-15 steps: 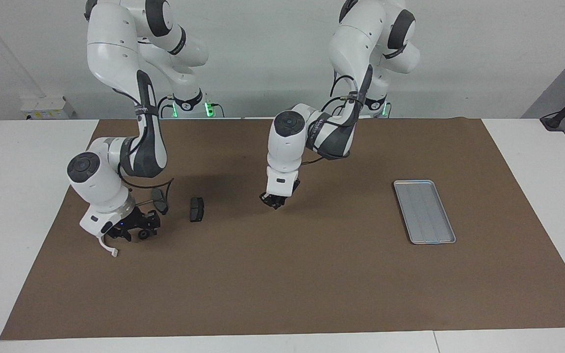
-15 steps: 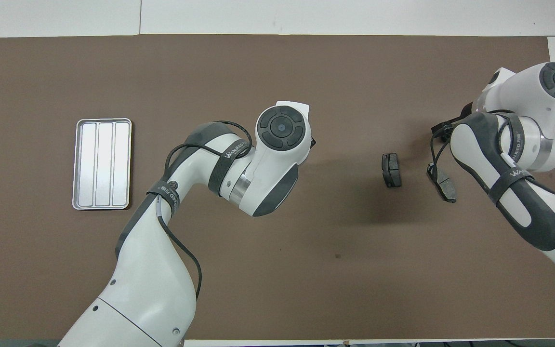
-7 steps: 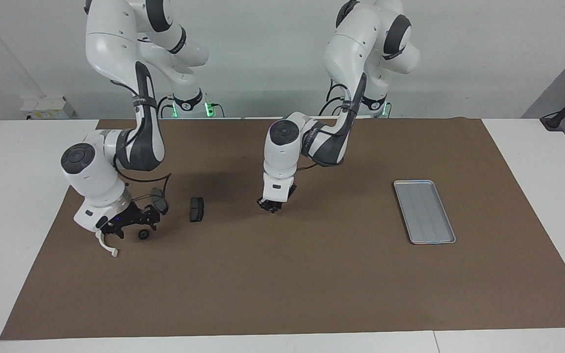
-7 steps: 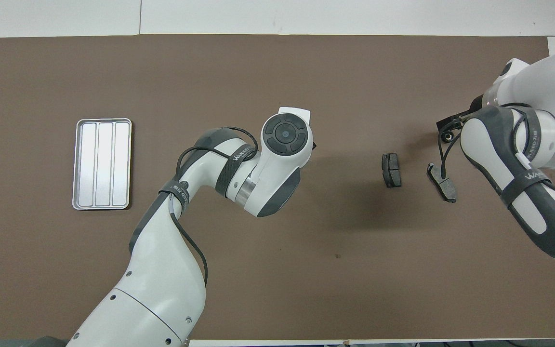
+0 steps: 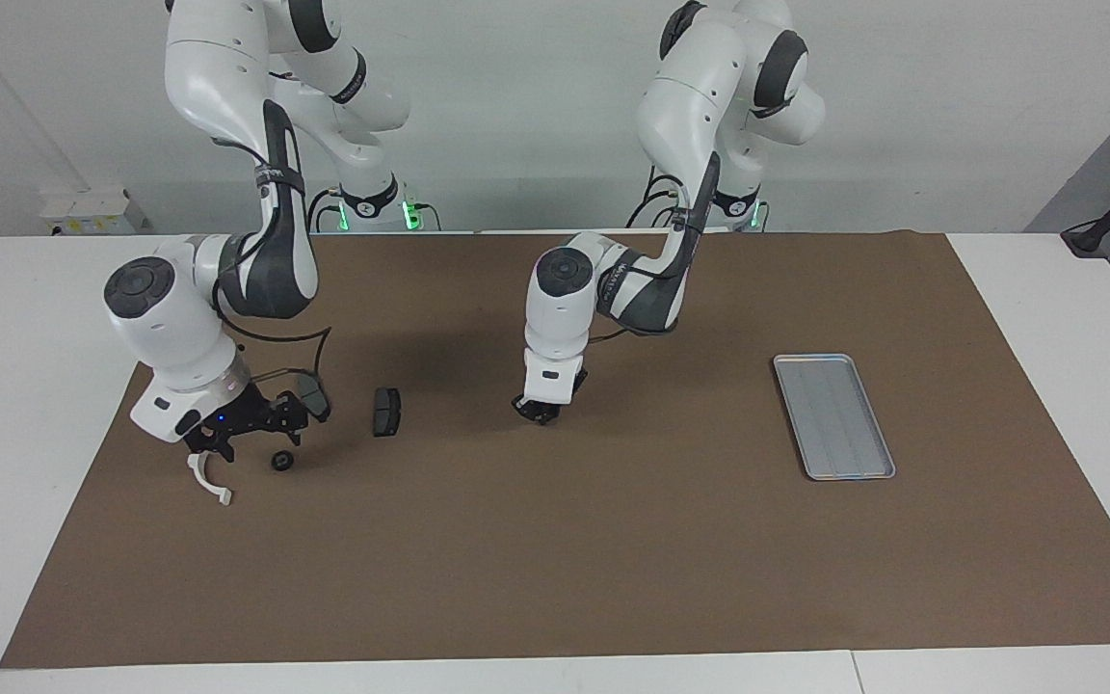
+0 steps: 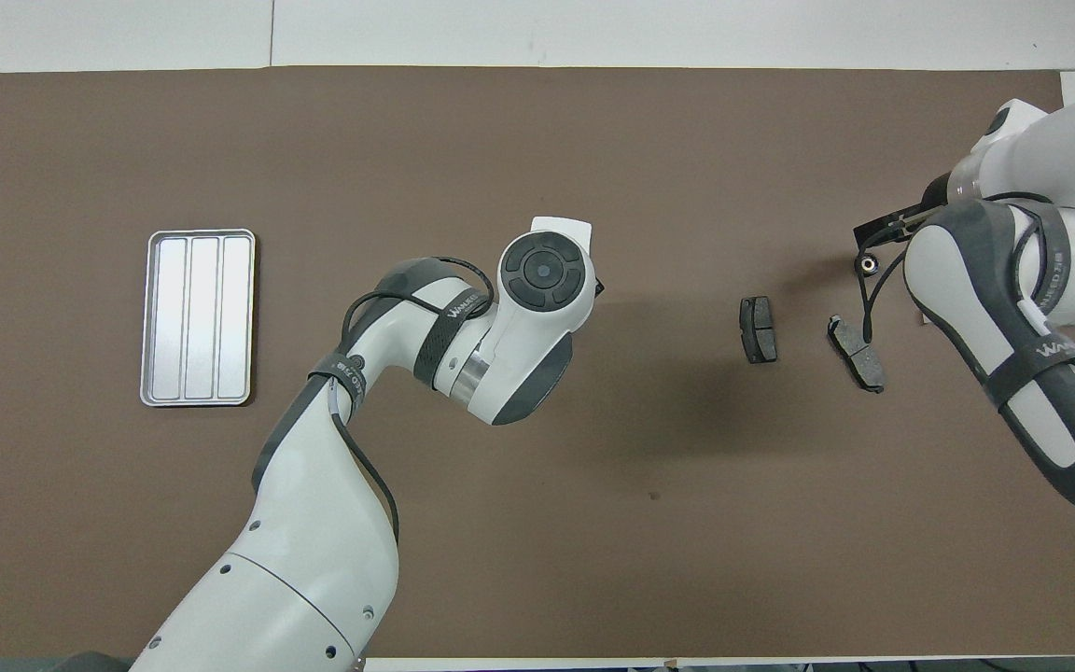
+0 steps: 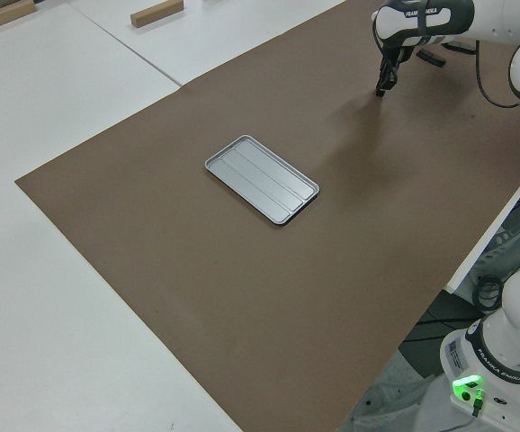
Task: Place bearing gear from tray to pile
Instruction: 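Carry the second gear with the left gripper to the table center, then release the gear on the table with the left gripper while the right gripper approaches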
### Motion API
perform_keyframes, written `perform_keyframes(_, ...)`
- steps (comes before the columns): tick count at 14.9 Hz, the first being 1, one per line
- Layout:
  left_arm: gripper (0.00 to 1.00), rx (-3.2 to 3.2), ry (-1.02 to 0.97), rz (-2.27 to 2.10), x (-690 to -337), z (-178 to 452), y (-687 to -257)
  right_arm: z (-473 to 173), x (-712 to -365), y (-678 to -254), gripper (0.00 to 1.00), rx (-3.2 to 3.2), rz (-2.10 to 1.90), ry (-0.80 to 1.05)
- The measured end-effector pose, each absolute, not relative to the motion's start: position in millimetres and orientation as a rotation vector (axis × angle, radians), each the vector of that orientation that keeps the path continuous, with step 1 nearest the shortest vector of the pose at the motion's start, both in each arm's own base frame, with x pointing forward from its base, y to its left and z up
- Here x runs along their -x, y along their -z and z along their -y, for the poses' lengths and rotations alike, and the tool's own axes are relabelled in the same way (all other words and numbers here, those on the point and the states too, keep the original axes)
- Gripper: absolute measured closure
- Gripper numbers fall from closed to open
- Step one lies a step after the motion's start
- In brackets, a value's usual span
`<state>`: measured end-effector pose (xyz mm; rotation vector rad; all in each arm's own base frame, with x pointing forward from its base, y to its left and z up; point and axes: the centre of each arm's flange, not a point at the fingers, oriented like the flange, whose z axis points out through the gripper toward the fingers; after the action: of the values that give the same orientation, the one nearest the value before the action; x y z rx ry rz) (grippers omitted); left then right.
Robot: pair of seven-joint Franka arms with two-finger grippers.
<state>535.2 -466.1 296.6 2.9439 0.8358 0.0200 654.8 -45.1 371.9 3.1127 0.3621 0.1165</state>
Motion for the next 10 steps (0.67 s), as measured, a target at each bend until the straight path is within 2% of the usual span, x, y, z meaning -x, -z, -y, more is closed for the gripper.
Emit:
perform_keyframes(3, 0.76, -2.942, -0.022, -0.836, -534.8, 465.8, -296.6, 45.0, -654.2, -378.3, 0.00, -3.116, -0.325, -0.127)
perform_keyframes(4, 0.71, -2.941, -0.023, -0.836, -534.9, 465.8, -296.4, 45.1, -653.9, -380.1, 0.00, -3.118, -0.306, -0.131)
perform_keyframes(7, 0.41, -2.960, -0.002, -0.843, -532.9, 464.0, -293.5, 44.9, -653.7, -382.9, 0.00, -3.127, -0.211, -0.137)
perform_keyframes(10, 0.07, -2.972, 0.007, -0.864, -538.5, 459.6, -303.4, 43.3, -652.7, -382.4, 0.00, -3.136, -0.135, -0.122)
